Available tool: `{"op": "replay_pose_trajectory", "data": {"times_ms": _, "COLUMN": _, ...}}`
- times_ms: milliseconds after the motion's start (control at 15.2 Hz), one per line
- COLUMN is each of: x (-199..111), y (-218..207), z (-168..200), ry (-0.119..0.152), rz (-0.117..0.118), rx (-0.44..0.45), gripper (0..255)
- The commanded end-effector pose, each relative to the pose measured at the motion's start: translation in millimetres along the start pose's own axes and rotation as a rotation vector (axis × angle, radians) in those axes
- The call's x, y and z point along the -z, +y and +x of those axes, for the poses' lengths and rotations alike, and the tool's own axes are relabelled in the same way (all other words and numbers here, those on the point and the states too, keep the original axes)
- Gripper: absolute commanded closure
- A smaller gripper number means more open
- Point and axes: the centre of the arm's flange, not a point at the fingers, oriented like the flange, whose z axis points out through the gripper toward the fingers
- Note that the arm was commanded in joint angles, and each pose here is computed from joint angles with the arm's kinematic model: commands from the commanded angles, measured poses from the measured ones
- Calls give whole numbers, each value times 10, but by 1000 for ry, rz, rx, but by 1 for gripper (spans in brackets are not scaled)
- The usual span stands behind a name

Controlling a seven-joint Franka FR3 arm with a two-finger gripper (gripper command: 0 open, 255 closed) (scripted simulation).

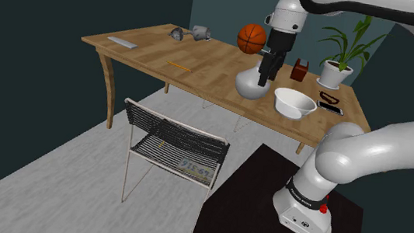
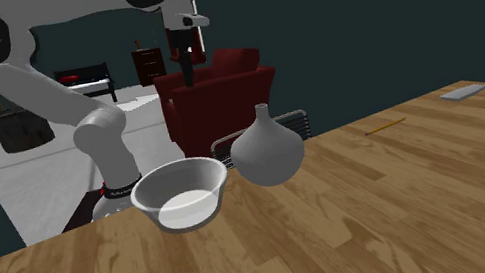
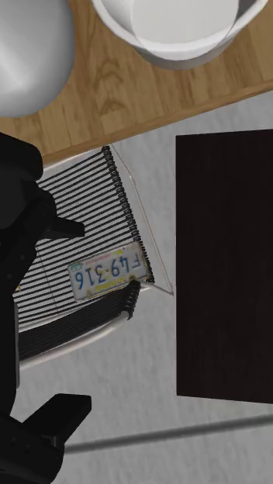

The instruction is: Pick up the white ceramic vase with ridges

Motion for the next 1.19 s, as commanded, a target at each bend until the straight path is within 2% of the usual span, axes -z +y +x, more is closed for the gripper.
{"op": "replay_pose_trajectory", "data": {"times_ms": 0, "x": 0, "y": 0, "z": 0, "ry": 0, "rz": 0, "rx": 0, "gripper": 0}}
{"op": "replay_pose_trajectory", "data": {"times_ms": 1122, "x": 69, "y": 1981, "z": 920, "ry": 42, "rz": -21, "rx": -58, "gripper": 0}}
